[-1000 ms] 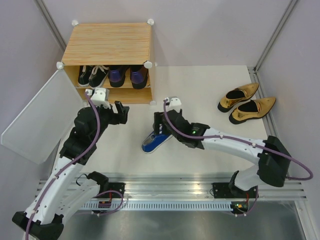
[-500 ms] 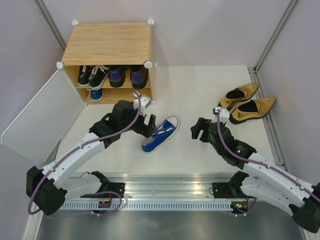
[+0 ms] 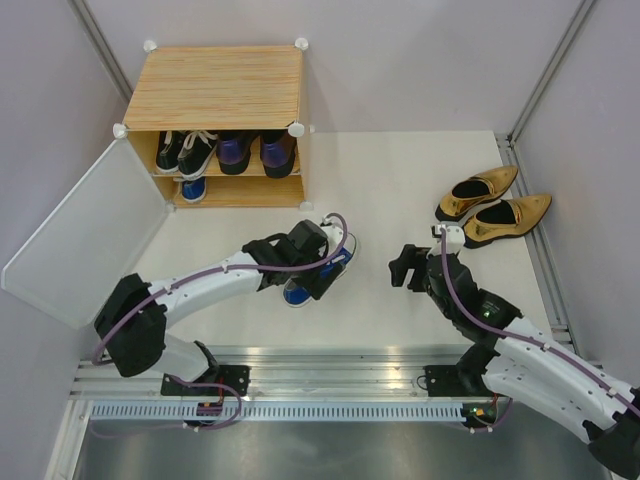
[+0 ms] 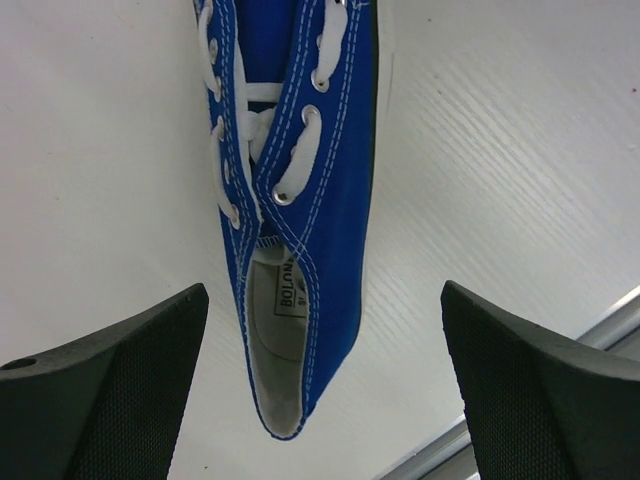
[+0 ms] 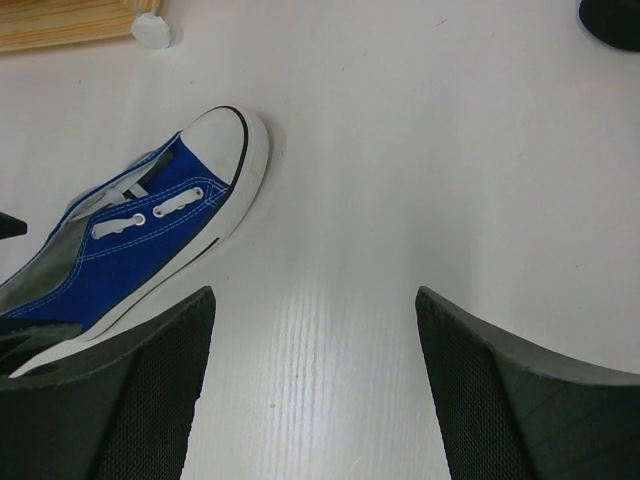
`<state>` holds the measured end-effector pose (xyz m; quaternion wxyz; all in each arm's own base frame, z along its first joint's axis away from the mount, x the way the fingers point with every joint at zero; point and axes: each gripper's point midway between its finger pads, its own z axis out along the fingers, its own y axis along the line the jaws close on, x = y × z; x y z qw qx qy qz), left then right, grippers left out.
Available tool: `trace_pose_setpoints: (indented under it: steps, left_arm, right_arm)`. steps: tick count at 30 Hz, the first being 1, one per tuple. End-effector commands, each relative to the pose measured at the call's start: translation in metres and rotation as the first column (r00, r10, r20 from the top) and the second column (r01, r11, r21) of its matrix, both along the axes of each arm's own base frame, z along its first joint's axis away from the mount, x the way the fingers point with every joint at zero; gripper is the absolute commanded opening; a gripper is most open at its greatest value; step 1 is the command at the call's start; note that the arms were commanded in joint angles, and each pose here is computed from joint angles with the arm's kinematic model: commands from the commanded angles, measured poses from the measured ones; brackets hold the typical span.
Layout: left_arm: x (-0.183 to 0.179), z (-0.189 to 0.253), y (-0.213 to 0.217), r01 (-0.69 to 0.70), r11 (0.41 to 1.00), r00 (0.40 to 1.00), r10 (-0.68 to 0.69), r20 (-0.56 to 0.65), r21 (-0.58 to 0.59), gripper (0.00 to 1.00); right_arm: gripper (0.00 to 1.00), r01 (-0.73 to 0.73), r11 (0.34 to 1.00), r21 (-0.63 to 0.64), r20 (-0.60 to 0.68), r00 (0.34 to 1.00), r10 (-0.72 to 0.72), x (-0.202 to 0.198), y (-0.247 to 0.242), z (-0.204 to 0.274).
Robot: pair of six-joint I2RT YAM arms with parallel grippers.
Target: Place and organize the shoes in the shoe cabinet
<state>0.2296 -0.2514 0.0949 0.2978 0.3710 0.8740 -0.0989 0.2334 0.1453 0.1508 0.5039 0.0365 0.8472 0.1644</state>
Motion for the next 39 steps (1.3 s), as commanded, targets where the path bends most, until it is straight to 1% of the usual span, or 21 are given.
trace_pose_setpoints:
  steps: [1,3,5,7,8,10,12,15,16,18,19,21,22,24,25,28,29,34,36,38,39]
  left_arm:
    - [0.028,0.018,-0.004,-0.005,0.999,0.994,0.0,0.108,0.045,0.99]
    - [0.031,0.013,-0.006,0.003,0.998,0.994,-0.01,0.106,0.067,0.99]
    - [0.03,0.002,-0.011,0.017,0.997,0.997,-0.022,0.072,0.076,0.98]
    - [0.025,-0.004,-0.019,0.045,0.998,0.998,-0.046,0.036,0.048,0.96]
    - [0.024,-0.007,-0.023,0.055,0.998,0.998,-0.055,0.03,0.031,0.92]
    - [0.02,-0.017,-0.023,0.064,0.997,0.998,-0.064,0.009,0.031,0.92]
    - [0.018,-0.031,-0.02,0.063,0.996,0.998,-0.062,-0.014,0.06,0.9]
    - [0.022,-0.041,-0.018,0.056,0.995,0.998,-0.054,-0.029,0.085,0.85]
    - [0.02,-0.042,-0.02,0.055,0.995,0.998,-0.052,-0.036,0.079,0.77]
    - [0.019,-0.041,-0.021,0.051,0.996,0.998,-0.048,-0.043,0.067,0.69]
    - [0.019,-0.041,-0.022,0.049,0.997,0.998,-0.046,-0.047,0.06,0.63]
    - [0.017,-0.044,-0.02,0.051,0.996,0.998,-0.047,-0.051,0.069,0.56]
    - [0.018,-0.046,-0.019,0.047,0.996,0.998,-0.043,-0.051,0.074,0.46]
    - [0.017,-0.048,-0.017,0.042,0.996,0.998,-0.038,-0.052,0.083,0.32]
    - [0.018,-0.047,-0.016,0.039,0.996,0.998,-0.035,-0.047,0.086,0.19]
    - [0.017,-0.051,-0.014,0.039,0.995,0.998,-0.033,-0.055,0.095,0.05]
    - [0.016,-0.053,-0.013,0.039,0.994,0.998,-0.033,-0.059,0.1,0.02]
    - [0.016,-0.057,-0.011,0.001,0.994,0.998,0.006,-0.067,0.109,0.02]
    - [0.022,-0.049,-0.007,-0.03,0.994,0.999,0.033,-0.031,0.107,0.02]
    - [0.033,-0.04,0.007,-0.094,0.988,0.996,0.092,0.021,0.121,0.02]
    - [0.039,-0.028,0.011,-0.117,0.989,0.992,0.113,0.048,0.095,0.02]
  right_arm:
    - [0.85,0.0,1.0,-0.009,0.025,1.0,0.0,0.001,-0.003,0.001]
    - [0.85,-0.001,1.0,-0.008,0.03,1.0,0.001,0.001,-0.004,0.002]
    - [0.85,-0.005,1.0,0.002,0.043,0.999,0.005,0.0,-0.004,0.007]
    - [0.85,-0.006,1.0,0.011,0.055,0.998,0.005,0.0,-0.004,0.01]
    - [0.85,-0.004,1.0,0.012,0.055,0.998,0.003,0.0,-0.005,0.01]
    - [0.85,-0.006,1.0,0.015,0.056,0.998,0.006,-0.002,-0.005,0.009]
    - [0.85,-0.011,1.0,0.018,0.056,0.998,0.01,-0.002,-0.005,0.008]
    - [0.85,-0.014,1.0,0.026,0.063,0.998,0.012,-0.003,-0.005,0.01]
    - [0.85,-0.014,1.0,0.028,0.066,0.998,0.012,-0.004,-0.005,0.01]
    - [0.85,-0.019,0.999,0.033,0.067,0.998,0.017,-0.004,-0.004,0.011]
    - [0.85,-0.021,0.999,0.034,0.07,0.997,0.019,-0.005,-0.004,0.011]
    - [0.85,-0.024,0.999,0.039,0.072,0.997,0.021,-0.005,-0.004,0.012]
    - [0.85,-0.024,0.999,0.039,0.074,0.997,0.021,-0.005,-0.004,0.013]
    - [0.85,-0.024,0.999,0.041,0.074,0.997,0.021,-0.005,-0.004,0.013]
    - [0.85,-0.024,0.999,0.04,0.073,0.997,0.021,-0.005,-0.004,0.012]
    - [0.85,-0.025,0.999,0.041,0.074,0.997,0.022,-0.006,-0.004,0.012]
    - [0.85,-0.025,0.999,0.043,0.076,0.997,0.022,-0.005,-0.004,0.013]
    - [0.85,-0.025,0.999,0.045,0.079,0.997,0.022,-0.006,-0.004,0.014]
    - [0.85,-0.023,0.999,0.048,0.083,0.996,0.019,-0.005,-0.005,0.014]
    - [0.85,-0.027,0.998,0.051,0.084,0.996,0.023,-0.006,-0.004,0.015]
    - [0.85,-0.028,0.998,0.051,0.084,0.996,0.024,-0.007,-0.004,0.015]
